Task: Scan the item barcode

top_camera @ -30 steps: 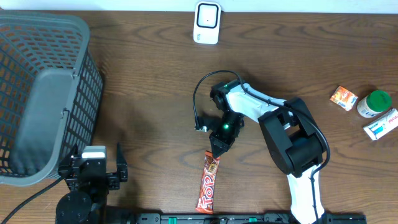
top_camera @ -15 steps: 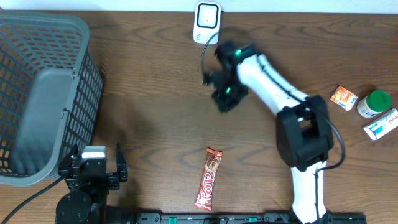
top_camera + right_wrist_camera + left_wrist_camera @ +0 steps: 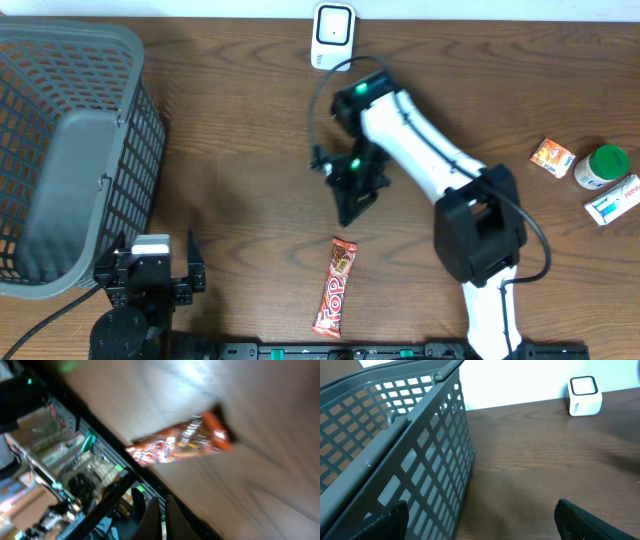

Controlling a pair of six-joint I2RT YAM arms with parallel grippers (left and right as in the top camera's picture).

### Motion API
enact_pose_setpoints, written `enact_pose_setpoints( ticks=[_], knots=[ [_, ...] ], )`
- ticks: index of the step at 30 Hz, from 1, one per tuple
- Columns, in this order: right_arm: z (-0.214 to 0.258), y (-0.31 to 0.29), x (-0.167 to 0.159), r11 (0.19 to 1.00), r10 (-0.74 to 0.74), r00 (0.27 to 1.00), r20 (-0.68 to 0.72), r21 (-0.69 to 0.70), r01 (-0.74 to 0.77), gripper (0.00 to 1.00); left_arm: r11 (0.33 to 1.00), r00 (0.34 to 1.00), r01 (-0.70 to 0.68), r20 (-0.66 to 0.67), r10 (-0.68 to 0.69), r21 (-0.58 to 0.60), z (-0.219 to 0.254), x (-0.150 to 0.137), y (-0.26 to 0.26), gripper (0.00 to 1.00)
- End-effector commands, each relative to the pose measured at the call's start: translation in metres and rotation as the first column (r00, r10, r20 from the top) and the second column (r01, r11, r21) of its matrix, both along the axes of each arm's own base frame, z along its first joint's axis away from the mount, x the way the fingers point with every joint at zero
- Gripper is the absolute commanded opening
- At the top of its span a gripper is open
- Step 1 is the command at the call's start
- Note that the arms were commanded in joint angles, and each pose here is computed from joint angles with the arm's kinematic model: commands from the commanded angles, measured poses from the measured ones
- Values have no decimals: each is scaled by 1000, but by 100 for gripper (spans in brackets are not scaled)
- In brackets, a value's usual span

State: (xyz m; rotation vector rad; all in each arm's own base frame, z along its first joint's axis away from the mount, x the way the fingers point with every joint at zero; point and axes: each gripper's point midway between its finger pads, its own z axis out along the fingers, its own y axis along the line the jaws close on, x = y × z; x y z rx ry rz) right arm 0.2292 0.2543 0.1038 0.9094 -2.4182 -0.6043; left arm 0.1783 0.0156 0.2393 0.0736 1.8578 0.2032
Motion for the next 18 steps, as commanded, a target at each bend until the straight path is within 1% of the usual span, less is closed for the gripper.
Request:
enact_pose_setpoints(
  ticks=[1, 9, 13, 18],
  knots=[
    [-1, 15, -25, 997, 64, 997, -37, 48, -62, 1, 1000, 1000, 0, 7, 0, -11, 1, 0, 0, 92],
    [-46, -1, -75, 987, 157, 977, -146, 6, -158, 1, 1000, 1000, 0, 7, 0, -11, 1, 0, 0, 92],
    [-66, -2, -86, 985, 171, 975, -143, 15, -171, 1, 1000, 1000, 0, 7, 0, -11, 1, 0, 0, 92],
    [-83, 2, -90, 988, 156, 979, -131, 40, -152, 1, 1000, 1000, 0, 7, 0, -11, 1, 0, 0, 92]
  ],
)
